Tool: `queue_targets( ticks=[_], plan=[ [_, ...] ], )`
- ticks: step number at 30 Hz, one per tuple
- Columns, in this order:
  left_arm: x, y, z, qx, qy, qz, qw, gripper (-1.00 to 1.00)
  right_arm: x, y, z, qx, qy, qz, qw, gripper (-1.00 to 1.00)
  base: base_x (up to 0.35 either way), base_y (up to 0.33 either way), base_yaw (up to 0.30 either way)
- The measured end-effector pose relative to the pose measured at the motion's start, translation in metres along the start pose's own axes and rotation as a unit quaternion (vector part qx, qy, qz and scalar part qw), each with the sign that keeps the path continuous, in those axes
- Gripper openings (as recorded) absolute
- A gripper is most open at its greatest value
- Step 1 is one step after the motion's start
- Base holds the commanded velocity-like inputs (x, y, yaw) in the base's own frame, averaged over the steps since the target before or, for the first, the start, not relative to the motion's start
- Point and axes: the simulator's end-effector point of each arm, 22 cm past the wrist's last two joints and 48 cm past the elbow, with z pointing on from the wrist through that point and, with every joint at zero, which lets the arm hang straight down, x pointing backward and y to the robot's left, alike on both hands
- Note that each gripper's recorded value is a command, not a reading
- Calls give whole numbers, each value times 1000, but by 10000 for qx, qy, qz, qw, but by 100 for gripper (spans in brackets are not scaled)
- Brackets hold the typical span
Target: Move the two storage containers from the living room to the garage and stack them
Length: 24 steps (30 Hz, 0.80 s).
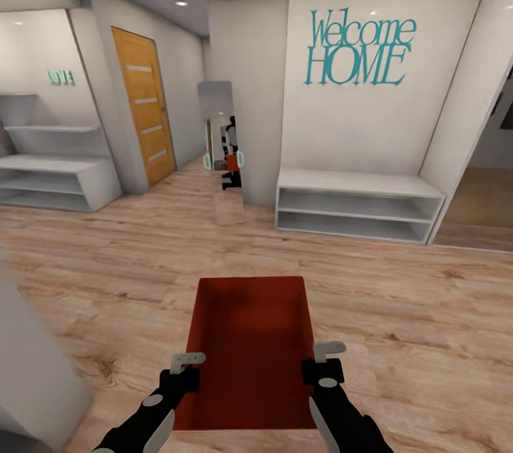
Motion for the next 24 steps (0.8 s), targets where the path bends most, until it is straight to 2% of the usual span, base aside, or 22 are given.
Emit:
queue_targets(
  ticks=[24],
  plan=[
    [3, 1, 0, -5, 30, 6, 10000, -100, 3, 2, 0, 2, 31, -22, 10000, -100, 334, 7, 0]
  ],
)
